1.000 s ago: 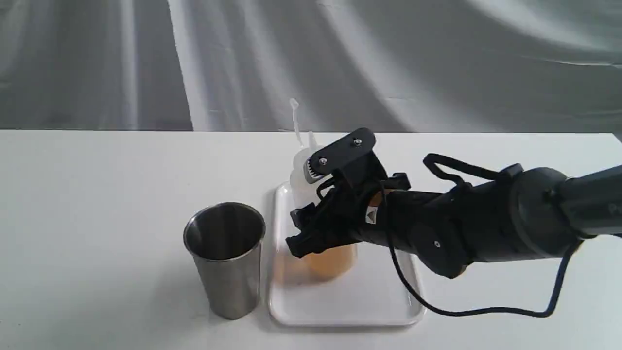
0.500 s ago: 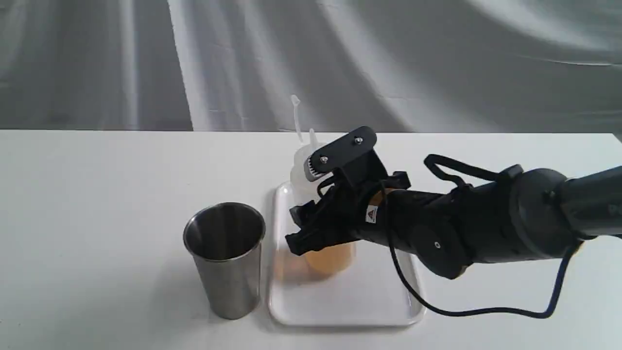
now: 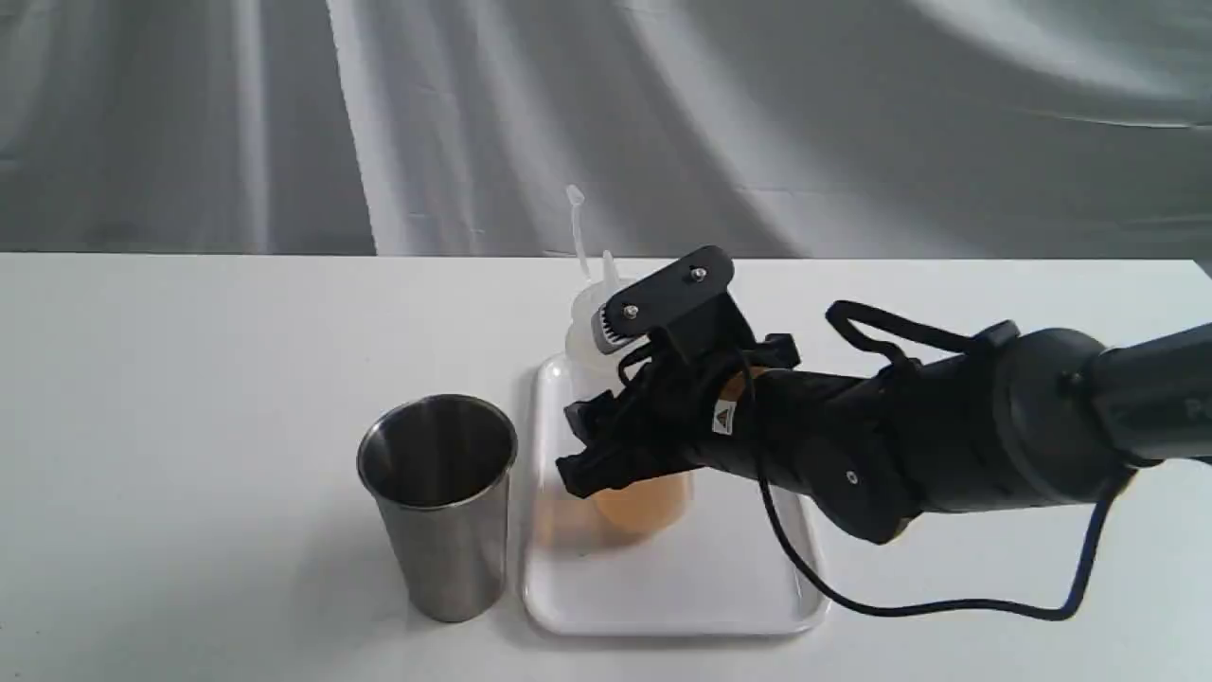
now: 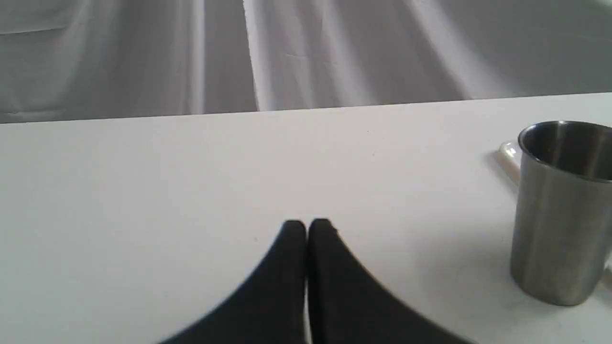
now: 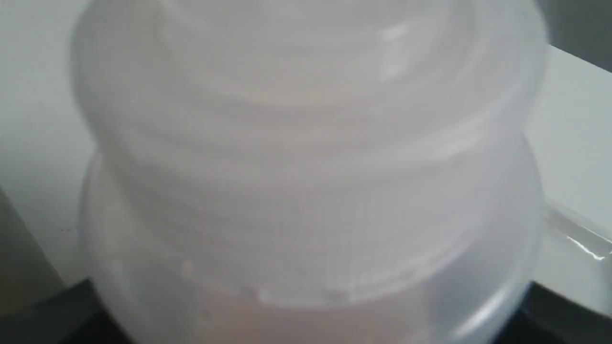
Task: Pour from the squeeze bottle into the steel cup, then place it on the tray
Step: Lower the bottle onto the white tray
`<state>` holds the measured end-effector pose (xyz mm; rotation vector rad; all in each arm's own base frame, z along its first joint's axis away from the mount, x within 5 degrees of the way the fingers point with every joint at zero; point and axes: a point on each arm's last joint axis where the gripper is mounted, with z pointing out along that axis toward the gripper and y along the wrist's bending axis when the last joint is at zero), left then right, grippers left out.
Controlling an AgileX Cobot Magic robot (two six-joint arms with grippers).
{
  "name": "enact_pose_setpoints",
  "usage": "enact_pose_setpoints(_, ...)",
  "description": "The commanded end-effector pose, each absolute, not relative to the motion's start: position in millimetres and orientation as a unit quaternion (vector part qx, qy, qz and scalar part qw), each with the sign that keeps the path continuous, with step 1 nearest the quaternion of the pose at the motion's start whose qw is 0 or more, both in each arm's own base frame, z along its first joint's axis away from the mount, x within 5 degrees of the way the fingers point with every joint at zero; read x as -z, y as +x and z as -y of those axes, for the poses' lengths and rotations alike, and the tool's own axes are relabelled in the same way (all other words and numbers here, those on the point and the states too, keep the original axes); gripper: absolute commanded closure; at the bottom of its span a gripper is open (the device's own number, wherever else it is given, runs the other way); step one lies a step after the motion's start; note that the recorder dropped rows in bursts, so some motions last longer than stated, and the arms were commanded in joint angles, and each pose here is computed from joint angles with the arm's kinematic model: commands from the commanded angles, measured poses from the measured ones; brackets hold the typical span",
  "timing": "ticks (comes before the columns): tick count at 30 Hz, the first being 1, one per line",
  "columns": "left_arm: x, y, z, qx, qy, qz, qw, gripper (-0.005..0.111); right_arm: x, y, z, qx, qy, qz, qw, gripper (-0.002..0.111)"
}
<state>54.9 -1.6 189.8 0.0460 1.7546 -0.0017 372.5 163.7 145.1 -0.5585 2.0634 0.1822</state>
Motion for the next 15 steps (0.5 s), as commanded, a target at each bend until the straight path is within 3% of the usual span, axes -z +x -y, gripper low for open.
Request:
enact_pose_setpoints(1, -189.1, 55.0, 1.6, 0.002, 0.018, -0.767, 0.641, 0.107, -151.7, 375.1, -161.8, -0.075, -0.222, -0.835, 0.498, 0.059)
enact_pose_setpoints(6, -189.1, 55.0, 1.6, 0.002, 0.018, -0.767, 0.641, 0.107, -151.7, 375.1, -161.8, -0.075, -0.222, -0.835, 0.498, 0.057)
enact_pose_setpoints(15, -189.1, 55.0, 1.6, 0.002, 0.017, -0.767, 0.641, 0.107, -151.7, 375.1, -161.6, -0.075, -0.221, -0.835, 0.498, 0.027)
